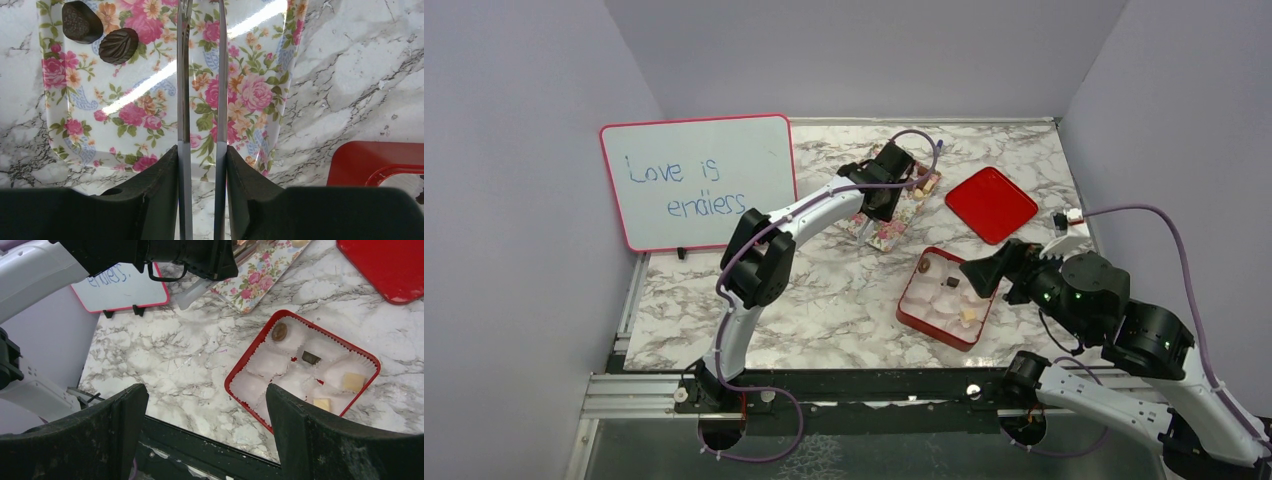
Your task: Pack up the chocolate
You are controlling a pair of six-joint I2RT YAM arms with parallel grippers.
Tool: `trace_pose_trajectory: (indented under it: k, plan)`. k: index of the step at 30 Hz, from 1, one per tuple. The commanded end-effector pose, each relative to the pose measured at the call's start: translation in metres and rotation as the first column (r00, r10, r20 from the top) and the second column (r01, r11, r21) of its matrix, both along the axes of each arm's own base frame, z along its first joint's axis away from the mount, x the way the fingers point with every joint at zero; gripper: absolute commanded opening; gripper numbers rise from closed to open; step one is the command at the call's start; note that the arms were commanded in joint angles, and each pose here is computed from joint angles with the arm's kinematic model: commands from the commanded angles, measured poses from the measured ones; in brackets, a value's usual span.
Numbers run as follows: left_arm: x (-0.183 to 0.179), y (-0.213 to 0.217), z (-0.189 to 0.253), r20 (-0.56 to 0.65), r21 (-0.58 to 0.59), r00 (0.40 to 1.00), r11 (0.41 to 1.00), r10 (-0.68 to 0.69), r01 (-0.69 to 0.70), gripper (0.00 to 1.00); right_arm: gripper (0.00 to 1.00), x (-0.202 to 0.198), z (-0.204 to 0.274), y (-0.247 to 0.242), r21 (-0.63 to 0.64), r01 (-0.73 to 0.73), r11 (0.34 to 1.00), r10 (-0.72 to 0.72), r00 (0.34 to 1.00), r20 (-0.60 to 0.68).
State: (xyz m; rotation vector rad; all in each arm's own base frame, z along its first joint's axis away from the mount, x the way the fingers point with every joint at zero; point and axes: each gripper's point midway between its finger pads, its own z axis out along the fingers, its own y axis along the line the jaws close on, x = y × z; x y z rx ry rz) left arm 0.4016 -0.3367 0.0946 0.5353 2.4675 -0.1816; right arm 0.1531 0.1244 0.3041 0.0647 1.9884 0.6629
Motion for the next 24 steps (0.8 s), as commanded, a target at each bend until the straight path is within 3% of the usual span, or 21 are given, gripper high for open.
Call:
trace_pose_trajectory:
  k: [1, 24]
  plan:
    - [-0.005, -0.012, 0.04, 0.042, -0.102, 0.998, 0.994, -0.042, 0.046, 0.24, 0.93, -0.006, 0.007, -0.006, 0.044, 0.01, 0.999, -0.011, 1.0, 0.004]
    - [-0.06, -0.008, 0.112, 0.04, -0.271, 0.989, 0.951, -0.146, 0.151, 0.19, 0.94, -0.021, 0.003, -0.025, 0.05, 0.019, 0.999, -0.018, 1.0, -0.022]
